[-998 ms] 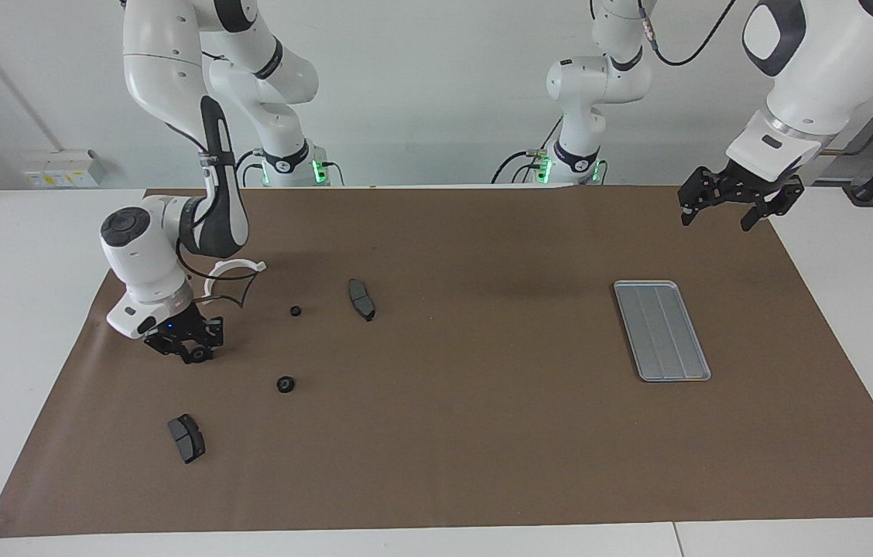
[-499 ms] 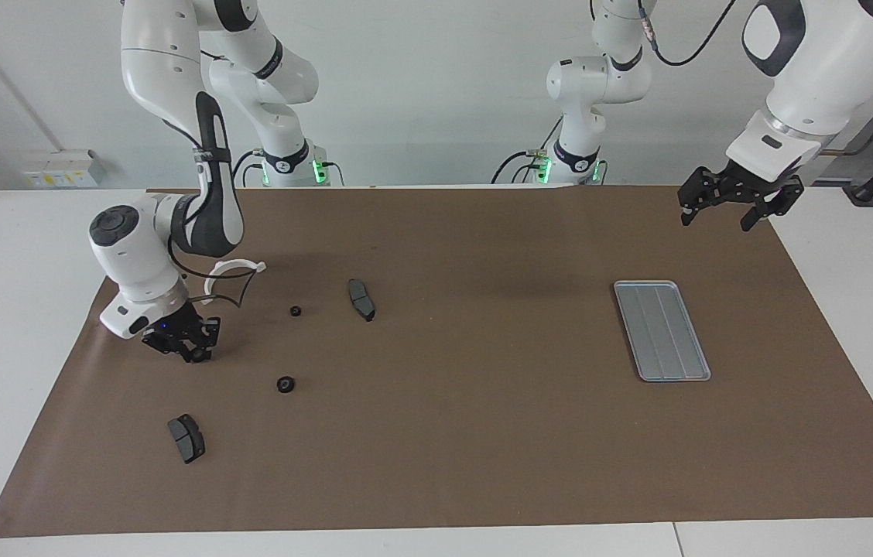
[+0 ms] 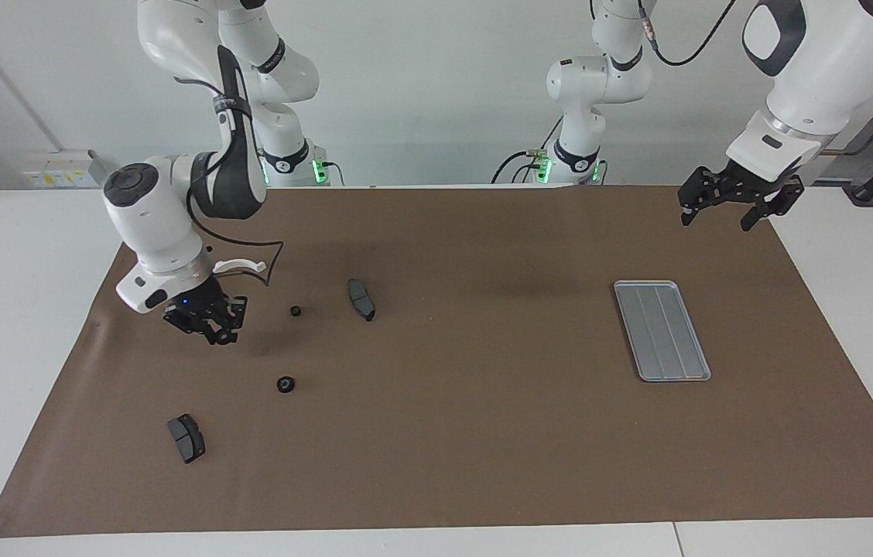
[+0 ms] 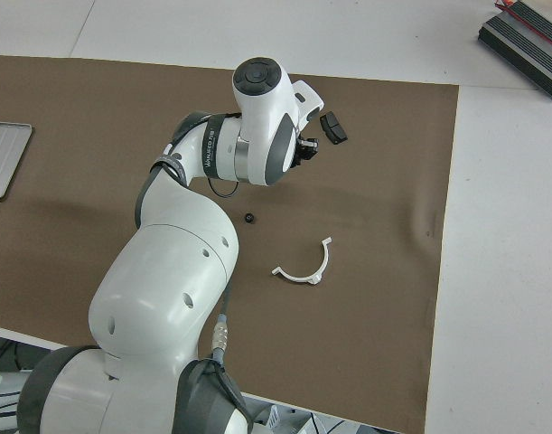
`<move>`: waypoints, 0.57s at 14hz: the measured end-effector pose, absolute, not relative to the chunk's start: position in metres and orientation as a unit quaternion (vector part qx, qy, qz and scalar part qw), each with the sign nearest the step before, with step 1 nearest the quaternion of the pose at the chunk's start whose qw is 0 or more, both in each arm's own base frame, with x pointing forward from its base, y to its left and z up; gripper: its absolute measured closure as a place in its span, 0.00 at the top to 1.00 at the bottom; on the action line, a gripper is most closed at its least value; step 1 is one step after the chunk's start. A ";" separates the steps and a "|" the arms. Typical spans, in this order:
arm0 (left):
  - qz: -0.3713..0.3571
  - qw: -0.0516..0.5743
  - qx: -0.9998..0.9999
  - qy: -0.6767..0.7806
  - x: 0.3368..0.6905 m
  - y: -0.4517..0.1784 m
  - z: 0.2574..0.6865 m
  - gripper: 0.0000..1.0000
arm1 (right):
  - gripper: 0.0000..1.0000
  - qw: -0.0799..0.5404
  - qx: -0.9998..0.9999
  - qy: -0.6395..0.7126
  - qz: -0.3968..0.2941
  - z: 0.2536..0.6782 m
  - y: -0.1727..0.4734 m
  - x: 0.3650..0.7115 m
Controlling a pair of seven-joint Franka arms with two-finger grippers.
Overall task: Pick bearing gear from pile to tray
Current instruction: 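Carry the gear with the right gripper to mid-table and release it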
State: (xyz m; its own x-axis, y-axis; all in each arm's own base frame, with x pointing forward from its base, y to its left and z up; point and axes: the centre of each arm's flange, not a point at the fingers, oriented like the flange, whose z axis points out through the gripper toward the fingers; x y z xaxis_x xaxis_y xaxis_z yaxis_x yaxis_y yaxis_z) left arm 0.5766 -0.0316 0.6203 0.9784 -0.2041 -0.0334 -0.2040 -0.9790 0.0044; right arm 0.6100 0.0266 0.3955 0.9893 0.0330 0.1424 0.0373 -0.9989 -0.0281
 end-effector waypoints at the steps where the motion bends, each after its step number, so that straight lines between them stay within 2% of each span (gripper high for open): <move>1: -0.017 0.000 0.995 -0.103 0.577 -0.032 0.620 1.00 | 0.36 0.019 -0.997 -0.007 -0.072 0.400 0.050 0.610; 4: -0.017 0.000 0.995 -0.103 0.577 -0.032 0.620 1.00 | 0.36 0.034 -0.996 0.029 -0.081 0.415 0.130 0.606; 8: -0.017 0.000 0.995 -0.103 0.577 -0.032 0.620 1.00 | 0.36 0.056 -0.992 0.073 -0.083 0.420 0.232 0.584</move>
State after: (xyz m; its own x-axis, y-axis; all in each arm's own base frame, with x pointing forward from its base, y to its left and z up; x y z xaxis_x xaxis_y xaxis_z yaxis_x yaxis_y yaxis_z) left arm 0.5766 -0.0316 0.6203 0.9784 -0.2041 -0.0334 -0.2040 -0.9790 0.0044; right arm 0.5839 0.2324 0.4202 0.9755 -0.1537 0.1576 -0.1350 -0.9832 -0.1230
